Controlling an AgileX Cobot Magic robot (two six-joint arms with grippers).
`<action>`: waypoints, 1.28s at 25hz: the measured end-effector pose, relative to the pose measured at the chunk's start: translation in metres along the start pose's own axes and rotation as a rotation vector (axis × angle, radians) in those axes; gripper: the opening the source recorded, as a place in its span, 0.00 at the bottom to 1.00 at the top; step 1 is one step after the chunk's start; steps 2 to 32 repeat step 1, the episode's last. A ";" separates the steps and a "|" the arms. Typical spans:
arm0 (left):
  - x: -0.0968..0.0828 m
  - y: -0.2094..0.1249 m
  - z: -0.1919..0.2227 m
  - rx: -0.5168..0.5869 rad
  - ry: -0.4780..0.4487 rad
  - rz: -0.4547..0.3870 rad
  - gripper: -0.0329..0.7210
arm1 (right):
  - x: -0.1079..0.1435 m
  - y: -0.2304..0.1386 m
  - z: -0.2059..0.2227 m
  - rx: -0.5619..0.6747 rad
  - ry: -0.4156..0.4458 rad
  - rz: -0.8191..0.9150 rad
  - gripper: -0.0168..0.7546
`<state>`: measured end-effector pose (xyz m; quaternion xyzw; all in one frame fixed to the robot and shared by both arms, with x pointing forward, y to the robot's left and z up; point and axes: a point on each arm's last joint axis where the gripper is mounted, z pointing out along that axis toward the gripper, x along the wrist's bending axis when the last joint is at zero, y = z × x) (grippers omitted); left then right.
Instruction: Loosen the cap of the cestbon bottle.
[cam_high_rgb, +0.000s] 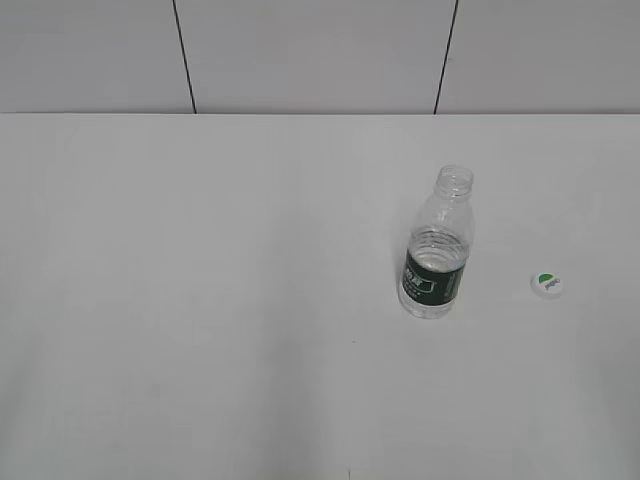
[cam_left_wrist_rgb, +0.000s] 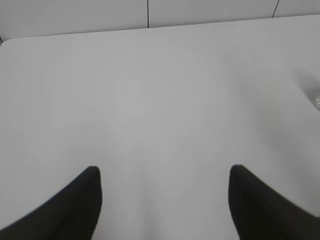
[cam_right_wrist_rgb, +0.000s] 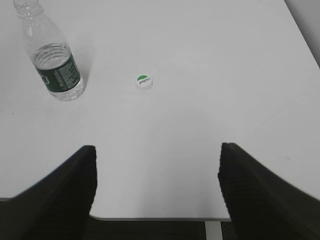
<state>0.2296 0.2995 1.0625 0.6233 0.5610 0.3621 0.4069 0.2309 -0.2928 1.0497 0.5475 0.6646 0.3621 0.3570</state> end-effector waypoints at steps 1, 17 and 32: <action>0.000 0.000 0.000 0.000 0.000 0.000 0.68 | 0.000 0.000 0.000 0.000 0.000 0.000 0.78; 0.000 0.000 0.000 0.000 0.000 0.000 0.68 | 0.000 0.000 0.000 0.000 0.000 0.000 0.78; 0.000 0.000 0.000 0.000 0.000 0.000 0.68 | 0.000 0.000 0.000 0.000 0.000 0.000 0.78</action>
